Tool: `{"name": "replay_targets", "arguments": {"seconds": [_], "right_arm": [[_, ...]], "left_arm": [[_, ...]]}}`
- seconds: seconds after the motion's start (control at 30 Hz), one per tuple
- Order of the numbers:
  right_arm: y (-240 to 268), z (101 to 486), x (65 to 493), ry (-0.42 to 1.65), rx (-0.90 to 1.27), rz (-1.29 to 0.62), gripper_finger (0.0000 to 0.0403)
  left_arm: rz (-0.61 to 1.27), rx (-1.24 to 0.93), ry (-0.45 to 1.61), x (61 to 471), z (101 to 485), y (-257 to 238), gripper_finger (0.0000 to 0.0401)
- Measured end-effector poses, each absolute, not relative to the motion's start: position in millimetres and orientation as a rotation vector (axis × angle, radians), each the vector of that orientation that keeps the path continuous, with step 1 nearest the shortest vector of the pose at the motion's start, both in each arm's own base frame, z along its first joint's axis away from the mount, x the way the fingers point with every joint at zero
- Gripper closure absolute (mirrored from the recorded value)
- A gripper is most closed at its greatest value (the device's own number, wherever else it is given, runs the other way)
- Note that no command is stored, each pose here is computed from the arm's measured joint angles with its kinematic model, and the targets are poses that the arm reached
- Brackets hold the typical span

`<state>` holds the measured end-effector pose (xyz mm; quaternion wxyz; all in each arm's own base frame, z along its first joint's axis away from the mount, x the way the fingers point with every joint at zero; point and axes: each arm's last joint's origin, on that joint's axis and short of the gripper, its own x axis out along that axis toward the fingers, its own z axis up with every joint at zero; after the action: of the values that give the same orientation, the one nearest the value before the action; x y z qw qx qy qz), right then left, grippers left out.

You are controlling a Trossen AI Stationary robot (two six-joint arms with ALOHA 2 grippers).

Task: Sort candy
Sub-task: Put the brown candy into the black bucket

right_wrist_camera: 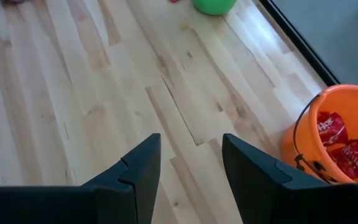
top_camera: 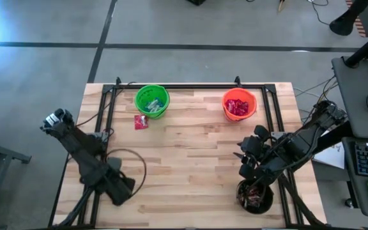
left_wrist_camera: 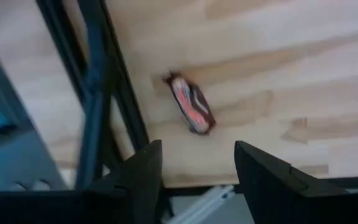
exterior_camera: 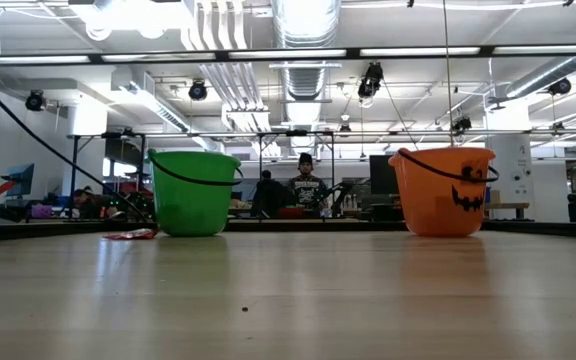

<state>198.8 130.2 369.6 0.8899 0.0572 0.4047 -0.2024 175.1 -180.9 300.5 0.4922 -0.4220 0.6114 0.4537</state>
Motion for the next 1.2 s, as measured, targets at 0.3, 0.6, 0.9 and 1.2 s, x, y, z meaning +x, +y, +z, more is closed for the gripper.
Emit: {"name": "replay_targets", "arguments": {"seconds": [0.3,0.6,0.9,1.2], "right_arm": [[130,370,199,0.847,0.116,-0.412,0.0242],[133,368,197,0.9,0.147,-0.363,0.0252],[136,369,196,0.902,0.147,-0.348,0.0248],[136,369,196,0.902,0.142,-0.345,0.0257]], "left_arm": [[1.088,-1.225,1.385,167,247,-215,0.0218],[1.192,-1.131,1.376,174,200,-224,0.0218],[1.295,-1.106,1.37,171,198,-221,0.0218],[1.406,-1.078,1.324,178,182,-221,0.0232]]}}
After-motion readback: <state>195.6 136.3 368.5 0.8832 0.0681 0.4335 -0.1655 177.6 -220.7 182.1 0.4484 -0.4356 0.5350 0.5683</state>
